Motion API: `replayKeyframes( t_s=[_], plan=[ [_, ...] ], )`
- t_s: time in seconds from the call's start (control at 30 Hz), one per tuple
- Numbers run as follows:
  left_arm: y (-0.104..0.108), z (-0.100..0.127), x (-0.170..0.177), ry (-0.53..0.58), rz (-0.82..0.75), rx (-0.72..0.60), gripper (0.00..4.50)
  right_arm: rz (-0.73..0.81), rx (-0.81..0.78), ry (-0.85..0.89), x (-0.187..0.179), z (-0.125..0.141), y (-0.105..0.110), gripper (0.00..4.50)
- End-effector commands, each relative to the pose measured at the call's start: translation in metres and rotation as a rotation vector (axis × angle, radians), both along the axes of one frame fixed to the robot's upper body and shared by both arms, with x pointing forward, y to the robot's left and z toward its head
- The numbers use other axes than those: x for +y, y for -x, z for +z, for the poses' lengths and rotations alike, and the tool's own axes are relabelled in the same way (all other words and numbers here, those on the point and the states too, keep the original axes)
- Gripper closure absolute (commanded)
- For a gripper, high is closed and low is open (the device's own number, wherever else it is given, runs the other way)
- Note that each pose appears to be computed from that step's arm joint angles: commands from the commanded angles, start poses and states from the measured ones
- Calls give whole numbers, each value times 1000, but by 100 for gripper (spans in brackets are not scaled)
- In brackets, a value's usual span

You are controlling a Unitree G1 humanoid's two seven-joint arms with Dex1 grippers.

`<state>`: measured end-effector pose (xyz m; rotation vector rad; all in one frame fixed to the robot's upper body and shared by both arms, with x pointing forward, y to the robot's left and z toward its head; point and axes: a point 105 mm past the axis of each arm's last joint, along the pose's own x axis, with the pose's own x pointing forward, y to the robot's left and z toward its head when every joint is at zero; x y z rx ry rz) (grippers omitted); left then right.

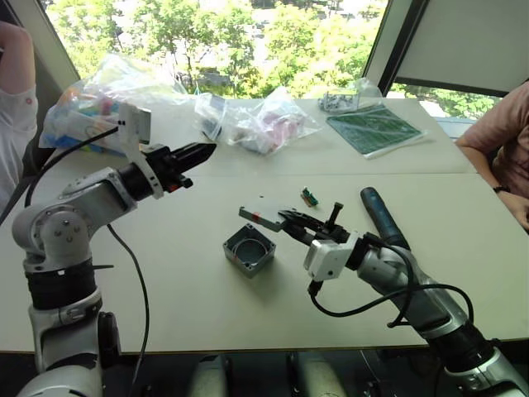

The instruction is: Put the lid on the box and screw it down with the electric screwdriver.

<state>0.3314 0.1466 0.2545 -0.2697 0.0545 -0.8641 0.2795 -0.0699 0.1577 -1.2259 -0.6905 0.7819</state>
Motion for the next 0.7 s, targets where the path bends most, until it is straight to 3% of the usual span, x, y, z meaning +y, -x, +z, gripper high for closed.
replayKeyframes(
  t_s=[0.03,0.1,0.23,0.37,0.43,0.7],
  plan=[
    [7,0,-17,-66,-155,-17,393,57,-151,55,13,-2,15,431],
    [5,-2,-24,-90,-191,-19,393,39,-176,62,13,-4,13,431],
    [-1,-28,-46,-283,-306,-38,393,-29,-195,91,23,-10,3,431],
    [-7,-35,-55,-299,-354,-23,393,-90,-197,117,22,-17,-2,431],
    [-6,-47,-59,-380,-408,-28,393,-125,-200,116,21,-18,-3,431],
    [-19,-61,-67,-491,-521,-42,393,-183,-212,101,24,-23,9,431]
  ],
)
